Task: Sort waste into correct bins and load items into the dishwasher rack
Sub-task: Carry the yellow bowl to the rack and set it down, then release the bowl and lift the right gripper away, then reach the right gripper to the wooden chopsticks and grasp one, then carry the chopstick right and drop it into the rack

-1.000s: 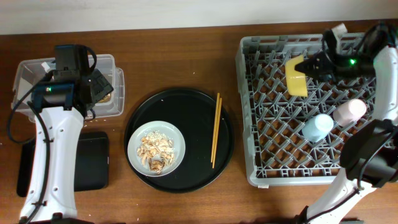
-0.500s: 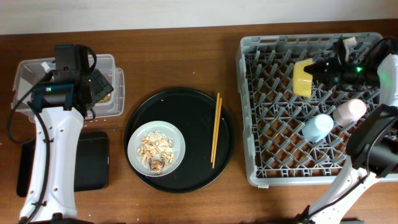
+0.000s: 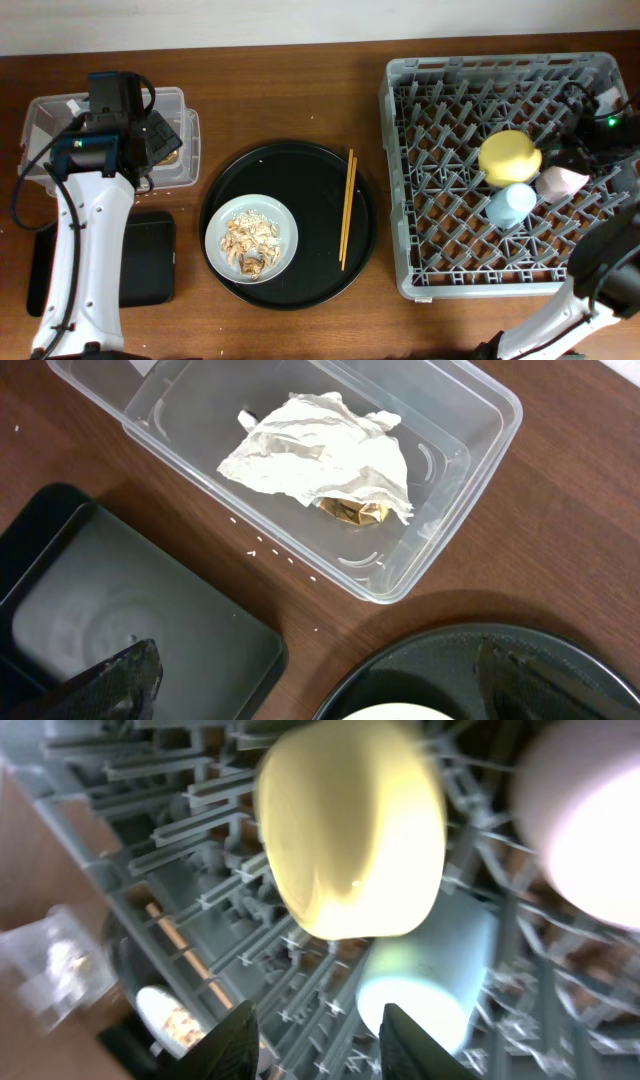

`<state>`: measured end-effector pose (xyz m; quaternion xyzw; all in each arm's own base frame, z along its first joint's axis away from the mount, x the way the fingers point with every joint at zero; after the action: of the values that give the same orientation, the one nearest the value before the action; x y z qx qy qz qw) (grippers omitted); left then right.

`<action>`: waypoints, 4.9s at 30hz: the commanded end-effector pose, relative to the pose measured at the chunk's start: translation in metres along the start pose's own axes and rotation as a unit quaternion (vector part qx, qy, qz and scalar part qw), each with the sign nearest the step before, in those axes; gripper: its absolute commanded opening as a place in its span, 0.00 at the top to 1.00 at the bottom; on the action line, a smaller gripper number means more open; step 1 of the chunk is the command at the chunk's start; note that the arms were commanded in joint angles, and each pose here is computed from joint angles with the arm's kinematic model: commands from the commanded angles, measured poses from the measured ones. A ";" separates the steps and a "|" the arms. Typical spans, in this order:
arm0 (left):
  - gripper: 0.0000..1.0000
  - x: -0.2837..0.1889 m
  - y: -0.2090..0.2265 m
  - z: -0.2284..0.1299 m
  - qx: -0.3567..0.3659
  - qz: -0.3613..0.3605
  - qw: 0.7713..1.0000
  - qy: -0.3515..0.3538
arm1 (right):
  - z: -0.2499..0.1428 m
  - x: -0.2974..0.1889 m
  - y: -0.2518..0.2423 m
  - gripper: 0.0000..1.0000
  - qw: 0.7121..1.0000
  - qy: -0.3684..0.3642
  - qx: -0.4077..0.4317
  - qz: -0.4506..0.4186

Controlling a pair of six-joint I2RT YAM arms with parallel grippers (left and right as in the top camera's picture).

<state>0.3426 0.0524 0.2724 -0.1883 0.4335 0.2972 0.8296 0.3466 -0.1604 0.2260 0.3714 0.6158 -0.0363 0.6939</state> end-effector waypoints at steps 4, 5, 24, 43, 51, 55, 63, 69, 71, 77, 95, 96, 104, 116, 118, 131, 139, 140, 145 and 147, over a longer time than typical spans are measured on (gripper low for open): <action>0.01 0.002 0.000 0.000 -0.007 0.002 1.000 0.002 | -0.028 -0.034 0.039 0.58 0.996 -0.058 -0.039 -0.055; 0.01 0.002 0.000 0.000 -0.007 0.002 1.000 0.002 | -0.029 -0.029 0.048 0.59 0.995 -0.056 -0.059 -0.055; 0.01 0.002 0.000 0.000 -0.007 0.002 1.000 0.002 | 0.007 0.050 -0.007 0.96 0.937 -0.010 0.041 -0.346; 0.01 0.002 0.000 0.000 -0.007 0.002 1.000 0.002 | -0.111 0.101 0.178 0.31 0.915 0.047 -0.358 -0.181; 0.01 0.002 0.000 0.000 -0.007 0.002 1.000 0.002 | -0.120 0.159 0.155 0.17 0.908 0.057 -0.351 -0.221; 0.01 0.002 0.000 0.000 -0.007 0.002 1.000 0.002 | -0.126 0.190 0.138 0.38 0.911 0.072 -0.352 -0.201; 0.01 0.002 0.000 0.000 -0.007 0.002 1.000 0.002 | -0.111 0.198 0.153 0.68 0.934 0.008 -0.311 -0.174; 0.01 0.002 0.000 0.000 -0.007 0.002 1.000 0.002 | -0.110 0.199 0.157 0.81 0.937 0.003 -0.308 -0.162; 0.01 0.002 0.000 0.000 -0.007 0.002 1.000 0.002 | -0.113 0.195 0.155 0.69 0.937 0.012 -0.306 -0.168; 0.01 0.002 0.000 0.000 -0.007 0.002 1.000 0.002 | -0.120 0.113 0.200 0.48 0.939 0.016 -0.305 -0.159; 0.01 0.002 0.000 0.000 -0.007 0.002 1.000 0.002 | -0.218 0.252 0.191 0.71 0.949 -0.007 -0.216 -0.229; 0.01 0.002 0.000 0.000 -0.007 0.002 1.000 0.002 | -0.219 0.258 0.187 0.71 0.950 -0.008 -0.216 -0.225; 0.01 0.002 0.000 0.000 -0.007 0.002 1.000 0.002 | -0.216 0.270 0.185 0.73 0.952 -0.021 -0.219 -0.211; 0.01 0.002 0.000 0.000 -0.007 0.002 1.000 0.002 | -0.212 0.291 0.173 0.74 0.946 -0.020 -0.218 -0.239; 0.01 0.002 0.000 0.000 -0.007 0.002 1.000 0.002 | -0.212 0.291 0.174 0.78 0.947 -0.021 -0.218 -0.236; 0.01 0.002 0.000 0.000 -0.007 0.002 1.000 0.002 | -0.180 0.158 0.228 0.96 0.927 -0.098 -0.332 -0.144; 0.01 0.002 0.000 0.000 -0.007 0.002 1.000 0.002 | -0.086 0.107 0.181 0.96 0.885 -0.144 -0.405 -0.181; 0.01 0.002 0.000 0.000 -0.007 0.002 1.000 0.002 | -0.082 0.115 0.178 0.96 0.887 -0.135 -0.401 -0.186; 0.01 0.002 0.000 0.000 -0.007 0.002 1.000 0.002 | -0.084 0.130 0.171 0.21 0.902 -0.108 -0.372 -0.189; 0.01 0.002 0.000 0.000 -0.007 0.002 1.000 0.002 | -0.096 0.132 0.174 0.20 0.918 -0.078 -0.358 -0.150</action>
<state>0.3427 0.0524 0.2723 -0.1883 0.4337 0.2972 0.8295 0.3912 0.0655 0.1924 -0.0495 0.5721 0.0366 0.8178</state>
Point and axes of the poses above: each gripper's point midway between its finger pads, its own x axis out along the fingers, its own y axis along the line the jaws close on, z = x × y, the point moved 6 cm from there along -x, back along the fingers, and after that the axes turned 3 degrees about -x, right-handed, at the moved point
